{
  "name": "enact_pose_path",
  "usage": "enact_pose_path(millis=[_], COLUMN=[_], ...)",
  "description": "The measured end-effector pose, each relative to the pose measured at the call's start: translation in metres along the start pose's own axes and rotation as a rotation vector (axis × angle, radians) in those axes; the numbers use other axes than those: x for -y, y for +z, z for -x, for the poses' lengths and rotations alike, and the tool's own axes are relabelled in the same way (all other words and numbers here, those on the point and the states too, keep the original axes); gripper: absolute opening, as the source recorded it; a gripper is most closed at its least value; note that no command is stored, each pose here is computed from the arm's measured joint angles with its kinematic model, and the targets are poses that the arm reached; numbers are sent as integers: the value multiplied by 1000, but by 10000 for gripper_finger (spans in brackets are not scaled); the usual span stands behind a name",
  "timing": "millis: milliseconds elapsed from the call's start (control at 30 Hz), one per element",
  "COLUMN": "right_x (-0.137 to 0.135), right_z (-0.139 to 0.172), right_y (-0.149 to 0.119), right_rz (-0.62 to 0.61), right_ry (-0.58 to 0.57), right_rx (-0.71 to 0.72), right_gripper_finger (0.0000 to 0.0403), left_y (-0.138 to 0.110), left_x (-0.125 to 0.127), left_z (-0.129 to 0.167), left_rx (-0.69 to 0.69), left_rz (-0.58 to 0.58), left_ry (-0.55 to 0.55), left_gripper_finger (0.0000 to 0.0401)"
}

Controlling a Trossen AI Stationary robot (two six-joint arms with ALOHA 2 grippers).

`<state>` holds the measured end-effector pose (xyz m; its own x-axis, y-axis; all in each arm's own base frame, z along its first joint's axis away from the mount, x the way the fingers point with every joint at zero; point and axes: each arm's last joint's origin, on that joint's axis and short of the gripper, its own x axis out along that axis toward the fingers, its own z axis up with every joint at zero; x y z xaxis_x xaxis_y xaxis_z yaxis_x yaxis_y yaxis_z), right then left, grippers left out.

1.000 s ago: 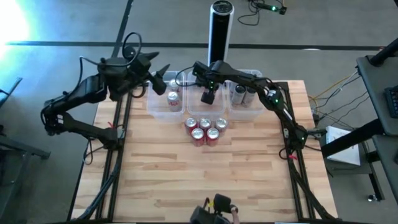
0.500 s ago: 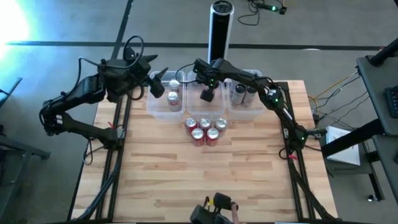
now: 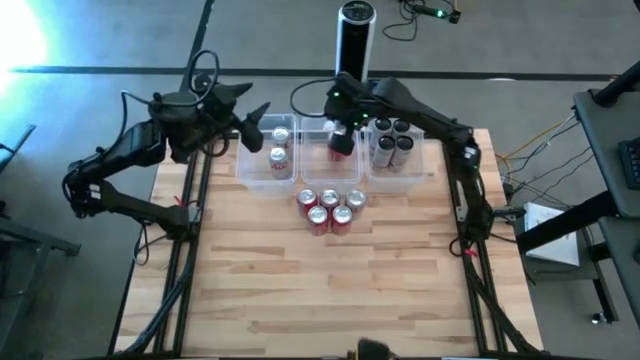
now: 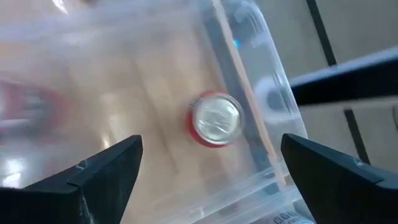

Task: Sort soda cans
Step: Put the bottom right orange soda can into the center transparent bin

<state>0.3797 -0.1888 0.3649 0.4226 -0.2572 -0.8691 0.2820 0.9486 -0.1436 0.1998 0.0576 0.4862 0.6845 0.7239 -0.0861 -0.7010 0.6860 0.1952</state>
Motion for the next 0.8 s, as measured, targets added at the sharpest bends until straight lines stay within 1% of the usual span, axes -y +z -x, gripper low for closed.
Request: enact_pose_path(millis=[133, 200, 267, 367, 433, 500, 600, 733, 800], right_x=[-25, -42, -64, -100, -123, -145, -169, -186, -192], right_z=[33, 43, 51, 58, 55, 45, 28, 2, -11], right_y=[1, 1, -1, -8, -15, -23, -35, -52, -60], right_rz=[57, 92, 113, 122, 114, 95, 65, 26, 6], right_ry=[118, 145, 175, 218, 234, 233, 227, 167, 158], right_rx=[93, 110, 113, 91, 46, -18, -109, -215, -253], right_gripper_finger=[379, 379, 379, 379, 379, 380, 380, 380, 380], left_y=[-5, -9, -10, -5, -1, -1, -5, -19, -25], left_x=[1, 2, 3, 3, 0, -7, -15, -20, -20], left_z=[0, 1, 3, 13, 23, 35, 51, 64, 65], left_rx=[-40, -79, -88, -39, 1, 7, -27, -39, -41], left_rz=[9, 5, 28, 72, 101, 128, 116, 46, 75], left_ry=[-13, -54, -143, -363, -475, -523, -549, -578, -577], left_gripper_finger=[258, 258, 258, 258, 258, 258, 258, 258, 258])
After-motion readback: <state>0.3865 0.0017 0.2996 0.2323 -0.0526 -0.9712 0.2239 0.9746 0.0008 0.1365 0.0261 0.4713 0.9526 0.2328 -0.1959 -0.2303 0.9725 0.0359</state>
